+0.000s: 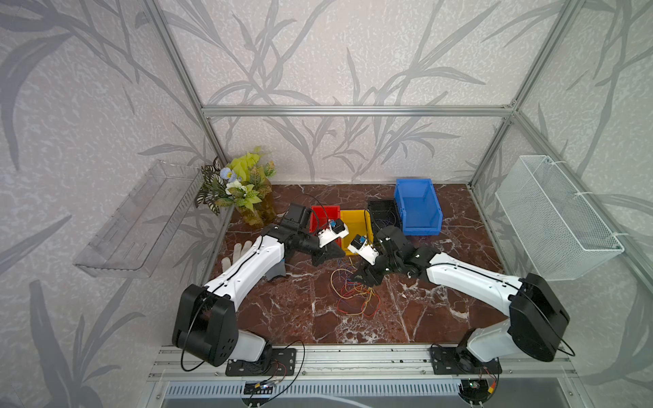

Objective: Untangle and sort cables by color
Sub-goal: Untie the cable.

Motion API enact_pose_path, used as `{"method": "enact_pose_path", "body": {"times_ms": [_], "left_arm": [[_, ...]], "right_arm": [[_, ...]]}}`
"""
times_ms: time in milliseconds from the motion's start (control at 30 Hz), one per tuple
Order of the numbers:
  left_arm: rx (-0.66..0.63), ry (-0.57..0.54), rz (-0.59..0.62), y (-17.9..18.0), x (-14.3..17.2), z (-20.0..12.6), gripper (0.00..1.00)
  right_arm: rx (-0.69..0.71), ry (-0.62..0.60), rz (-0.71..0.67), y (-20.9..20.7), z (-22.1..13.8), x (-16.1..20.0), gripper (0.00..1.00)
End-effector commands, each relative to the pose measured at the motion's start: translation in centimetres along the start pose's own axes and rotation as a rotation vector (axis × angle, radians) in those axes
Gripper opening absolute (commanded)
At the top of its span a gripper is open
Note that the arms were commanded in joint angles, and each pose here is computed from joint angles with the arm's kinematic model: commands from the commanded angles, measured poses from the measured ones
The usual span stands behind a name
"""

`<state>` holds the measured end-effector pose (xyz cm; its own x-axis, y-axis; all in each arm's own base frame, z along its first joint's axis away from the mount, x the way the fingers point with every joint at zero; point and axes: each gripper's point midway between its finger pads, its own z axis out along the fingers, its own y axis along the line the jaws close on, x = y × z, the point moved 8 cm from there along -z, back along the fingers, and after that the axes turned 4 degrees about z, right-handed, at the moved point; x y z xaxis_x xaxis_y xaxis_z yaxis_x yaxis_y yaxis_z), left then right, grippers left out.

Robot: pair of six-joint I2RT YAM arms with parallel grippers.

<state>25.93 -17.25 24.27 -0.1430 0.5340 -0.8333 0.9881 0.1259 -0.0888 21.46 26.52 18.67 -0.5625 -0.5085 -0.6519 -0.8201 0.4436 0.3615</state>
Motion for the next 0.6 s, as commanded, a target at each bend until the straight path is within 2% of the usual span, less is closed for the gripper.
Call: {"method": "enact_pose_path", "body": {"times_ms": [0,200,333,367,400,500,567], "left_arm": [[0.045,-0.017,0.014,-1.2,-1.3,-1.1,0.0],[0.013,-0.034,0.033,-1.3,-3.6,-3.0,0.0],[-0.006,-0.082,0.045,-1.4,-5.7,-5.3,0.0],[-0.01,-0.093,0.05,-1.5,-6.2,-5.8,0.0],[-0.016,-0.101,0.055,-1.6,-6.7,-6.3,0.0],[-0.044,-0.109,0.073,-1.8,-7.7,-7.6,0.0],[-0.089,-0.108,0.079,-1.6,-8.5,-8.8,0.0]], "right_arm": [[-0.028,0.004,0.031,0.0,0.6,0.6,0.62],[0.131,0.023,0.125,-2.9,3.1,2.3,0.64],[0.15,0.086,0.18,-4.1,5.1,3.9,0.55],[0.155,0.106,0.198,-4.4,5.6,4.3,0.52],[0.157,0.123,0.216,-4.6,5.9,4.7,0.44],[0.15,0.172,0.26,-5.0,6.7,6.0,0.14],[0.161,0.194,0.29,-5.3,6.8,6.8,0.03]]}}
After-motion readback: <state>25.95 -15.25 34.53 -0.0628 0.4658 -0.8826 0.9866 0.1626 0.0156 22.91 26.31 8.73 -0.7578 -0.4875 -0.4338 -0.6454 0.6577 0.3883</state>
